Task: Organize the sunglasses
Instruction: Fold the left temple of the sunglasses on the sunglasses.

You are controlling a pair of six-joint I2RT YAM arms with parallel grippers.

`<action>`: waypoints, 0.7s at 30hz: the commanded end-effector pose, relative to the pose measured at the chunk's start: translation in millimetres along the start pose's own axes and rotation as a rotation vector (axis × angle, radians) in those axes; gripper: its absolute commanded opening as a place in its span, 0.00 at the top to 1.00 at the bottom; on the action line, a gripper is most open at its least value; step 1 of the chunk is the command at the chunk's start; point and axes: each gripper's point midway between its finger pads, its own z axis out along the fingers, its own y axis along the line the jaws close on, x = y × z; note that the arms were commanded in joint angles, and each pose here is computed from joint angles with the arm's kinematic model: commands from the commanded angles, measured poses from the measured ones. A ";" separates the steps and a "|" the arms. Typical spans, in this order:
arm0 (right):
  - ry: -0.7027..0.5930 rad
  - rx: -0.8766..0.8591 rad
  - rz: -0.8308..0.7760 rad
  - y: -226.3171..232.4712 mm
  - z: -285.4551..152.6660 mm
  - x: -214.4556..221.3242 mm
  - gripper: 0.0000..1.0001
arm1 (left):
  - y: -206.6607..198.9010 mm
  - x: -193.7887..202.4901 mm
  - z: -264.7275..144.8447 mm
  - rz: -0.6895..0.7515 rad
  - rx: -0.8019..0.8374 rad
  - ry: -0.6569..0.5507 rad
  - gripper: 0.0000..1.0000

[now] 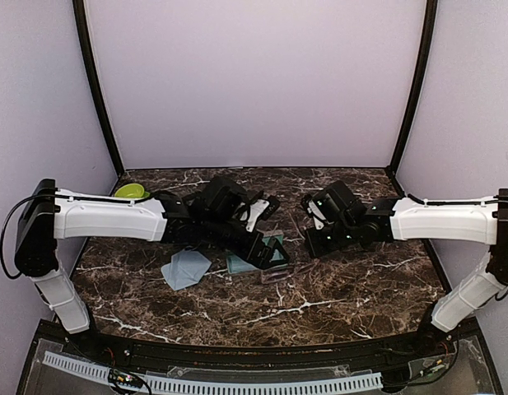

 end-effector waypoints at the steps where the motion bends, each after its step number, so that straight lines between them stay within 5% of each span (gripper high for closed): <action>1: -0.038 -0.022 0.003 7.3 -1.7 -11.6 1.00 | -8.1 1.5 3.6 0.004 0.033 0.013 0.02; 21: -0.041 0.000 0.023 3.1 -2.9 -12.9 1.00 | -35.6 25.1 35.7 0.100 0.136 0.170 0.08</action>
